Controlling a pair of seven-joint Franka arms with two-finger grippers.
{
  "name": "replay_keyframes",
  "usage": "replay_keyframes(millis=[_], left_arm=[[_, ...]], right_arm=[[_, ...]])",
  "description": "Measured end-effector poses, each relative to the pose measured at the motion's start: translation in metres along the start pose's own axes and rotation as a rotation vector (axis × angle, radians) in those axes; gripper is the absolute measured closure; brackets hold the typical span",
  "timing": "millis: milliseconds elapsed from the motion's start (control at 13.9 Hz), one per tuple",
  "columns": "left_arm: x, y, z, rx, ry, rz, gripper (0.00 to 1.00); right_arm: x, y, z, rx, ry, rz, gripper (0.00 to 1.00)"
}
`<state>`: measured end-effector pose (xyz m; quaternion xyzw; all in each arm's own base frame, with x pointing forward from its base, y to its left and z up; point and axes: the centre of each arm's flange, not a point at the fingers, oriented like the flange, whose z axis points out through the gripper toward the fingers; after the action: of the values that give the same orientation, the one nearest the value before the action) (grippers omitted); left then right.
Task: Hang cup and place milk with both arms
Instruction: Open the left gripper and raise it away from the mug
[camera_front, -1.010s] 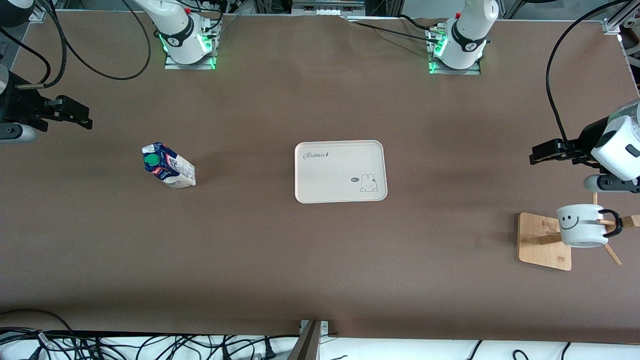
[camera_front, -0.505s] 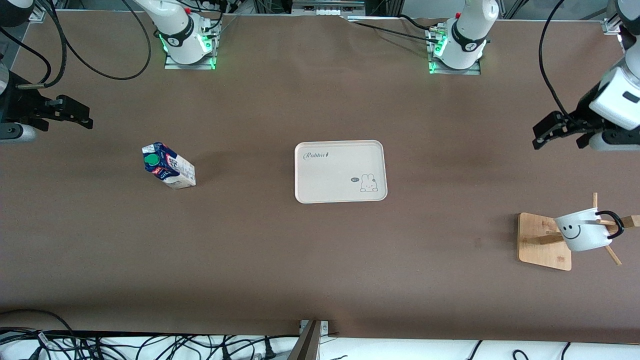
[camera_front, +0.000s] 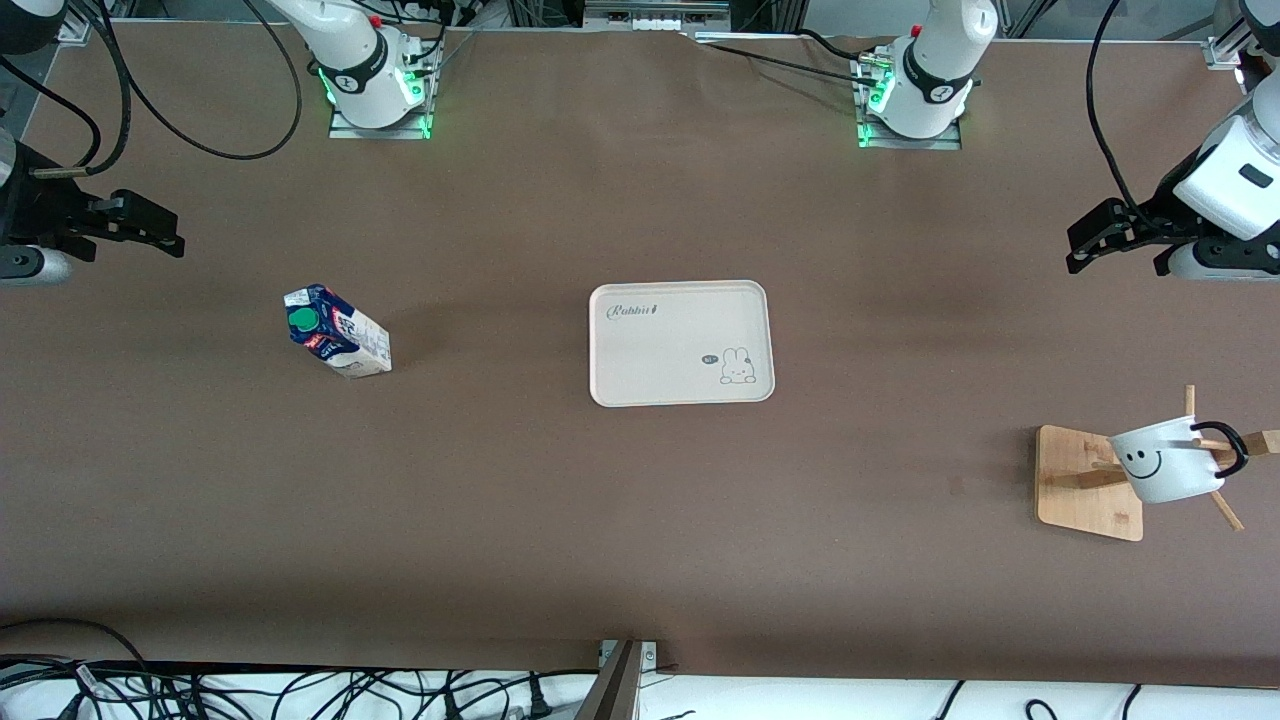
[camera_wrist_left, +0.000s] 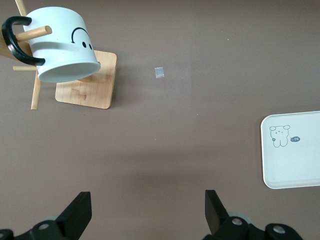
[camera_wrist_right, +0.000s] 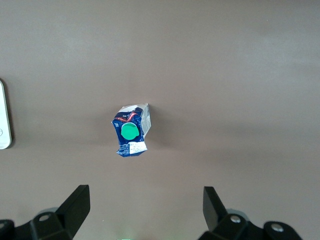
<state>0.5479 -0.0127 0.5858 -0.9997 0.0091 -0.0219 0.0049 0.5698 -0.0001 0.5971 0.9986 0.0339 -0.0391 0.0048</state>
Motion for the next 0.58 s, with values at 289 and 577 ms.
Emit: replay_keyframes(millis=[289,577], left_arm=[[0.0000,0.0017,-0.0001,0.000,0.000,0.003,0.00],[0.0004,0.0022,0.0000,0.000,0.000,0.005,0.00]], right_arm=[[0.0000,0.0000,-0.0008,0.000,0.002,0.000,0.00],[-0.0001,0.0001,-0.0099,-0.001,0.020,0.000,0.00]])
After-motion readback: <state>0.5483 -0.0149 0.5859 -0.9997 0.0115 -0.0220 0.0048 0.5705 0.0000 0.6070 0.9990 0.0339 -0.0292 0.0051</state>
